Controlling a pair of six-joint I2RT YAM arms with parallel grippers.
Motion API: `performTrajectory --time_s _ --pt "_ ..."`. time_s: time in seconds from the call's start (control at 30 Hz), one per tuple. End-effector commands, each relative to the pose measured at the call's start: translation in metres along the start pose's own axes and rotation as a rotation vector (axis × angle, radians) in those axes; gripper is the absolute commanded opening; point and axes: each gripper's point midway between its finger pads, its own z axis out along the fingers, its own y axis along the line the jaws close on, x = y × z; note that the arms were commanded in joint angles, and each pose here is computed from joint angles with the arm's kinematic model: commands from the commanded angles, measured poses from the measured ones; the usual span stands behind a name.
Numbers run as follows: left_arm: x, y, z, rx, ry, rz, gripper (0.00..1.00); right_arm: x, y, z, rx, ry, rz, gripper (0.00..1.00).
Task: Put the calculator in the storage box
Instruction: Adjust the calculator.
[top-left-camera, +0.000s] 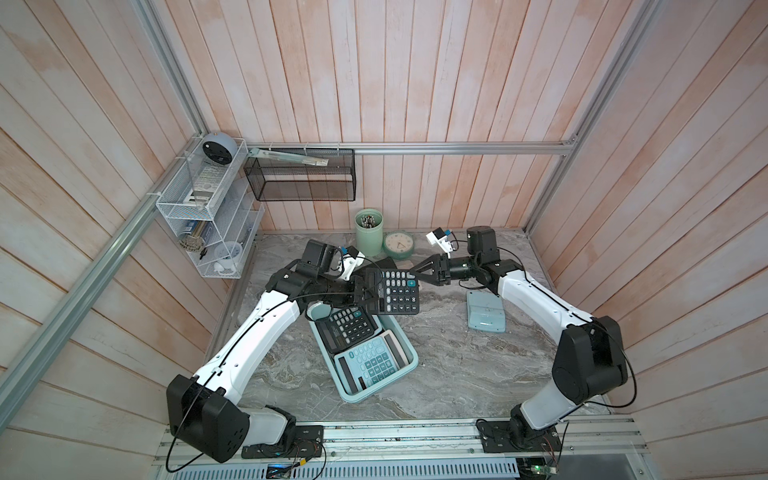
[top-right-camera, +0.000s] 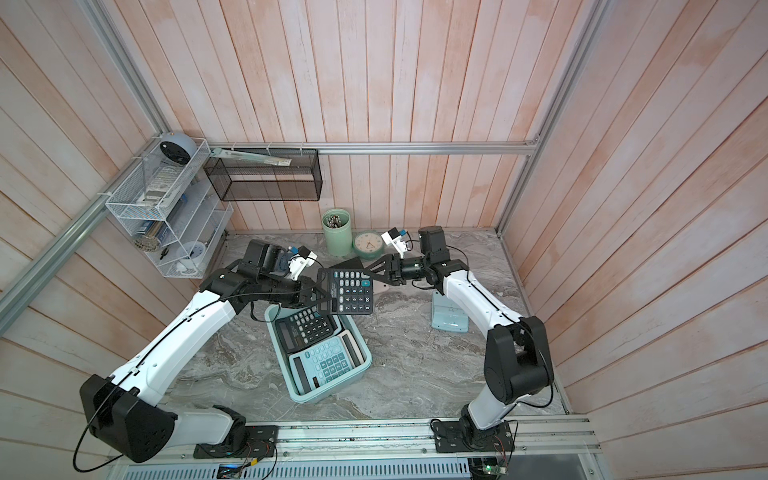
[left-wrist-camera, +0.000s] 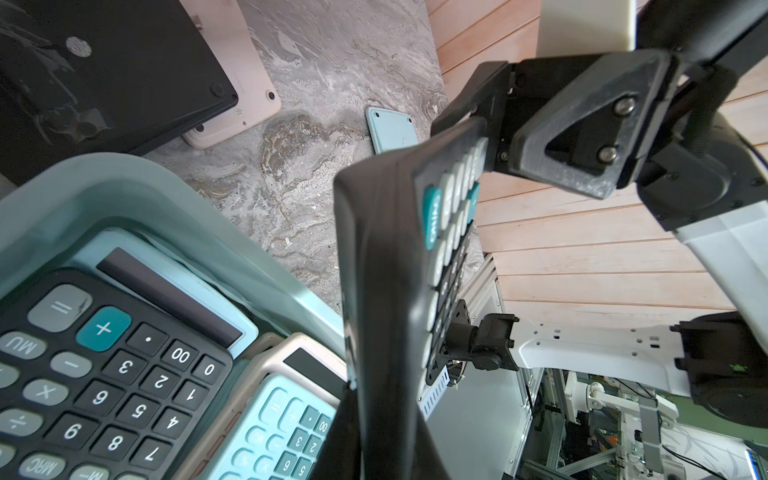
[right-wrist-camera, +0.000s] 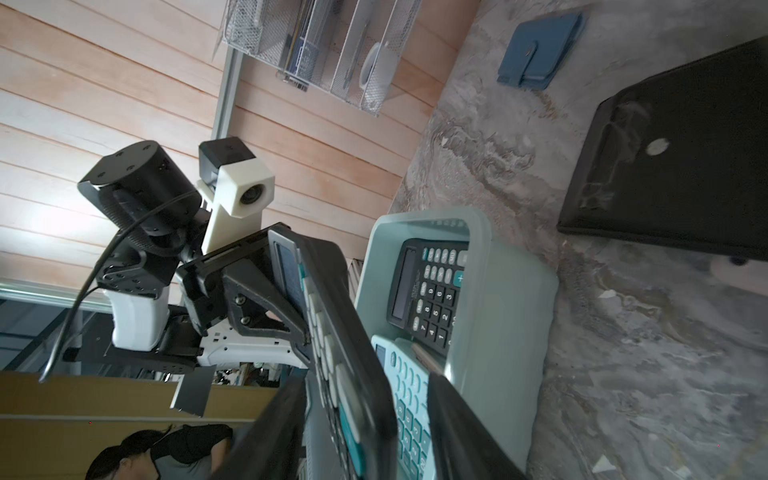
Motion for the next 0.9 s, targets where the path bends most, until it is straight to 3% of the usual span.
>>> performTrajectory --time_s 0.0,0.2,0.37,0.43,0.67,0.87 --pt "-0.007 -0.013 -0.002 0.065 -0.018 0.034 0.00 -0.004 0.022 0.001 -0.136 0.021 -0.006 0.41" --pt "-0.006 -0.013 0.001 0.086 -0.013 0.022 0.00 -0.013 0.044 -0.002 -0.253 0.000 0.002 0.25" --pt "-0.011 -0.011 0.004 0.112 -0.033 -0.014 0.00 -0.024 0.053 0.001 -0.347 0.008 0.064 0.00" --pt "-0.018 -0.007 0.005 0.127 -0.060 -0.052 0.00 -0.025 0.048 0.008 -0.349 0.012 0.079 0.00" --pt "-0.043 0.017 -0.003 0.143 -0.186 -0.182 0.50 -0.039 0.048 0.010 -0.371 -0.061 0.110 0.00" --pt "-0.063 0.039 -0.047 0.097 -0.420 -0.282 0.99 -0.055 0.049 0.008 -0.370 -0.159 0.129 0.00"
